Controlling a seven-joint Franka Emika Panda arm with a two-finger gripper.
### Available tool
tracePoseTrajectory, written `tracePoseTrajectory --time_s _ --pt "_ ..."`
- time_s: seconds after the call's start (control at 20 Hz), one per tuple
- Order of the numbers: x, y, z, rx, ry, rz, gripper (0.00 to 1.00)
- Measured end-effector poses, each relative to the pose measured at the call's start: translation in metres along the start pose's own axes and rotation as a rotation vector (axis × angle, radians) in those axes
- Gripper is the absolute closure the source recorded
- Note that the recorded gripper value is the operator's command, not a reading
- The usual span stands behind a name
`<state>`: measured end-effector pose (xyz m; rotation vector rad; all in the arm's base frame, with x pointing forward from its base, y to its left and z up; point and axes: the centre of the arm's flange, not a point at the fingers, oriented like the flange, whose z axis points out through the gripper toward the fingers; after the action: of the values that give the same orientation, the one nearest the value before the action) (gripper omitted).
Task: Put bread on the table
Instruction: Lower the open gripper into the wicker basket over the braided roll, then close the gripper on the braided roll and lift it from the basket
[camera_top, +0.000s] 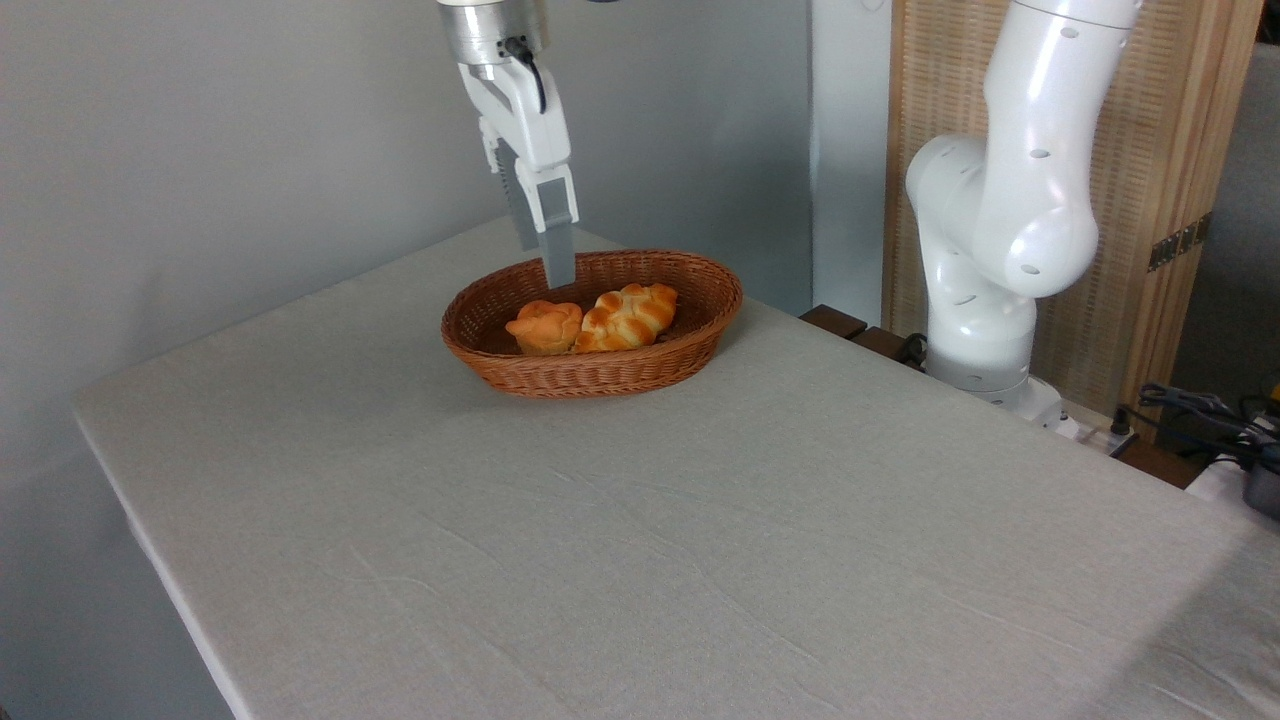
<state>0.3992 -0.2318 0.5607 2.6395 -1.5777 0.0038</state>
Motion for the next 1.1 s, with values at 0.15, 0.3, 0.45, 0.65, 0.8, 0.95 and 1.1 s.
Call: tracePoseTrajectory --time_s 0.15,0.3,0.45,0.65,0.8,0.95,1.1 --pt "-0.001 0.026 0.013 -0.02 0.015 0.04 0.0" --pt "0.002 0.049 0.039 -0.035 0.024 0.055 0.0" --pt "0.007 0.058 0.062 -0.061 0.089 -0.049 0.0" --pt "0.002 0.068 0.091 -0.093 0.056 -0.097 0.0" --pt "-0.007 0.072 0.108 -0.117 0.002 -0.097 0.0" --pt "-0.012 0.074 0.111 -0.132 -0.037 -0.094 0.0" --pt "-0.014 0.074 0.112 -0.134 -0.044 -0.094 0.01"
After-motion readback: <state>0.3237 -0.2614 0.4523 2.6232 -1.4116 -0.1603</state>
